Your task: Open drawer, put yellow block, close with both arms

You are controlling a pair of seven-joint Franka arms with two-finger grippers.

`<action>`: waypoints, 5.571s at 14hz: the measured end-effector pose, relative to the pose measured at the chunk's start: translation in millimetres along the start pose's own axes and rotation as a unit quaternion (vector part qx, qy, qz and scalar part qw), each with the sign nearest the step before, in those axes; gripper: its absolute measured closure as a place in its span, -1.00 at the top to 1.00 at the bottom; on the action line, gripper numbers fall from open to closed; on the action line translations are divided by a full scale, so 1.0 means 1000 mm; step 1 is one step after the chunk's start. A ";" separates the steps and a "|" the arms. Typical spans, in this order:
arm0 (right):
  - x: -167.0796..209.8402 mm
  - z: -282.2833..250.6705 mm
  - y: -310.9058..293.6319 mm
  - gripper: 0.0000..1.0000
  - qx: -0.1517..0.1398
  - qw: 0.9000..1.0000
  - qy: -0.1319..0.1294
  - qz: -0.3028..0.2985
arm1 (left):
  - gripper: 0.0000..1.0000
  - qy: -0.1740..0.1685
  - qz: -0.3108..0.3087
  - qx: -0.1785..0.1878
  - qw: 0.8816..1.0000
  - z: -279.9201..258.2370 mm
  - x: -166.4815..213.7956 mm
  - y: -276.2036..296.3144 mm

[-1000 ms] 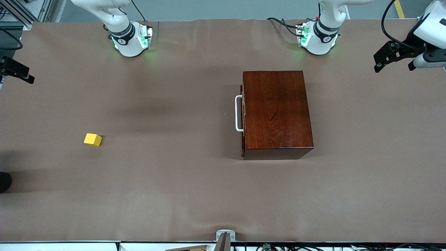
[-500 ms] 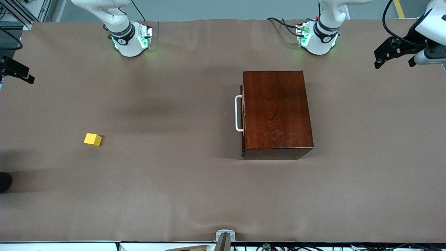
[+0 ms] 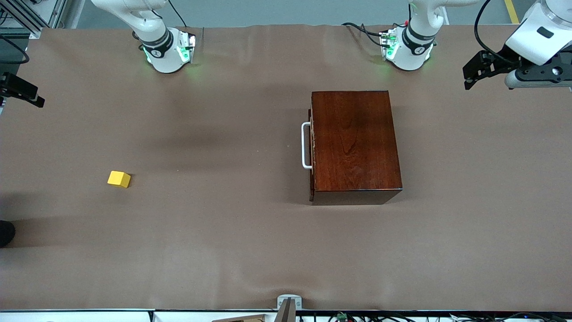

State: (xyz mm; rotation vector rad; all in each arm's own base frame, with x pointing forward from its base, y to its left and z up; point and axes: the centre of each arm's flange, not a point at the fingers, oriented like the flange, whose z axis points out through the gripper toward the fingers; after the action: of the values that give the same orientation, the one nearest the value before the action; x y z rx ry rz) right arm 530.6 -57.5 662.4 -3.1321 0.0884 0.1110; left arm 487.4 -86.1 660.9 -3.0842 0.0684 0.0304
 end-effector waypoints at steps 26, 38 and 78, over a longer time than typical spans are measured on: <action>0.000 0.000 0.000 1.00 0.000 1.000 -0.001 0.000 | 1.00 -0.020 -0.022 -0.010 0.999 0.027 0.045 0.100; 0.000 0.001 0.004 1.00 0.001 1.000 -0.002 0.004 | 1.00 0.012 0.061 0.009 0.998 0.168 0.018 0.425; 0.000 0.001 0.005 1.00 0.001 1.000 -0.002 0.004 | 1.00 0.083 -0.123 -0.005 0.989 0.339 -0.015 0.563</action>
State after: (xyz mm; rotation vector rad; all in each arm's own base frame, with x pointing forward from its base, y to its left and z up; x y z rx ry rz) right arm 529.9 -62.1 661.2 -3.1295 0.1022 0.1168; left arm 440.5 -627.3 291.7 -3.0729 -0.3065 -0.2359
